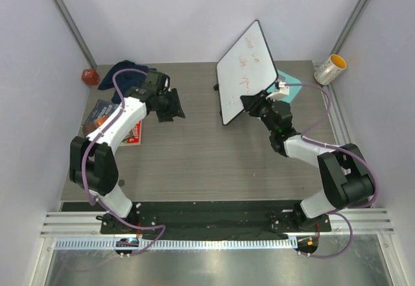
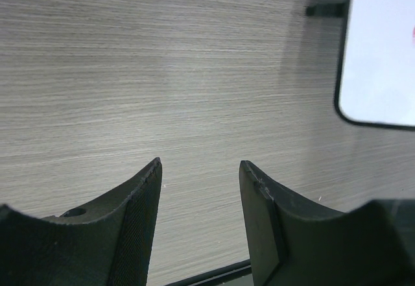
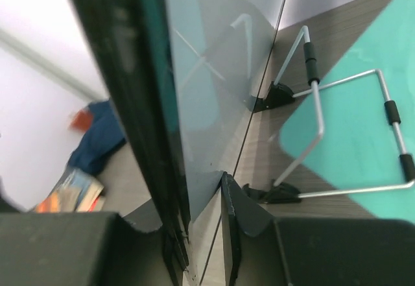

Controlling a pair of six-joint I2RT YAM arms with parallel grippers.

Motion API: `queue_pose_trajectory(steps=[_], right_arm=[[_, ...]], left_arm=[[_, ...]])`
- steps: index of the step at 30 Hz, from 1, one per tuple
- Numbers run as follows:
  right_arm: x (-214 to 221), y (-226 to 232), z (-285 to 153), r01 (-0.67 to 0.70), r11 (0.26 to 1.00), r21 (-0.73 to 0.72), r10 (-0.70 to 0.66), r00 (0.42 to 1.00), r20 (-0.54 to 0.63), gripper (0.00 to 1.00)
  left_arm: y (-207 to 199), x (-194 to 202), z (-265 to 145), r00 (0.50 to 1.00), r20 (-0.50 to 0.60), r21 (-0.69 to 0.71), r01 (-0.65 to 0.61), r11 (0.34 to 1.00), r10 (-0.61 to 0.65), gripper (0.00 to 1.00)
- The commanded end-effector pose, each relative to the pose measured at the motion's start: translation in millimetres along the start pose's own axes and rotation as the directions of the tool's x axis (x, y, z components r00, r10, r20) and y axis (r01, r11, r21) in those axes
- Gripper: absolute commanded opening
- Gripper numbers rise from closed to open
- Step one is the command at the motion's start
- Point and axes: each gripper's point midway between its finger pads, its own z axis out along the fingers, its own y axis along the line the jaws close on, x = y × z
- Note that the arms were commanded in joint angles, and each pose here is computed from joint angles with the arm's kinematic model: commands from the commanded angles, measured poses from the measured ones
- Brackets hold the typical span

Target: Fold and stack the t-shirts

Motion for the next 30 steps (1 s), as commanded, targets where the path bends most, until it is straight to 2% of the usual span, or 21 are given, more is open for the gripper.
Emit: queue_pose_trajectory(steps=[1, 7, 12, 13, 14, 19, 25, 30], right_arm=[[96.6, 76.7, -39.7, -0.129, 0.951, -0.281, -0.046, 0.840, -0.540, 0.02], [103.8, 58.7, -14.0, -0.031, 0.977, -0.211, -0.099, 0.810, -0.578, 0.01], [123.4, 35.5, -15.7, 0.020, 0.985, -0.170, -0.124, 0.767, -0.630, 0.02], [124.2, 31.2, -17.8, 0.026, 0.987, -0.159, -0.122, 0.767, -0.630, 0.01], [115.7, 32.0, -15.2, 0.040, 0.986, -0.162, -0.129, 0.796, -0.591, 0.01], [102.9, -4.2, -24.3, 0.060, 0.994, -0.087, -0.099, 0.821, -0.562, 0.01], [82.6, -50.9, -31.2, 0.078, 0.997, 0.025, -0.049, 0.811, -0.583, 0.01], [86.3, -83.7, -40.1, 0.138, 0.979, 0.147, -0.012, 0.768, -0.641, 0.01]], left_arm=[[-11.6, -16.1, -22.3, 0.997, 0.078, 0.050, -0.029, 0.998, 0.026, 0.52], [-9.1, -16.7, -26.0, 0.996, 0.084, 0.036, -0.036, 0.999, 0.033, 0.53], [-8.1, -14.6, -27.6, 0.996, 0.084, 0.036, -0.036, 0.999, 0.033, 0.53], [-8.5, -15.1, -28.1, 0.996, 0.087, 0.037, -0.036, 0.999, 0.033, 0.53], [-7.8, -14.1, -27.3, 0.996, 0.083, 0.035, -0.036, 0.999, 0.033, 0.53], [-9.2, -14.5, -28.8, 0.996, 0.085, 0.041, -0.037, 0.998, 0.033, 0.53], [-7.6, -12.9, -26.7, 0.996, 0.079, 0.036, -0.034, 0.999, 0.031, 0.53], [-7.9, -12.3, -25.2, 0.997, 0.074, 0.039, -0.032, 0.999, 0.029, 0.53]])
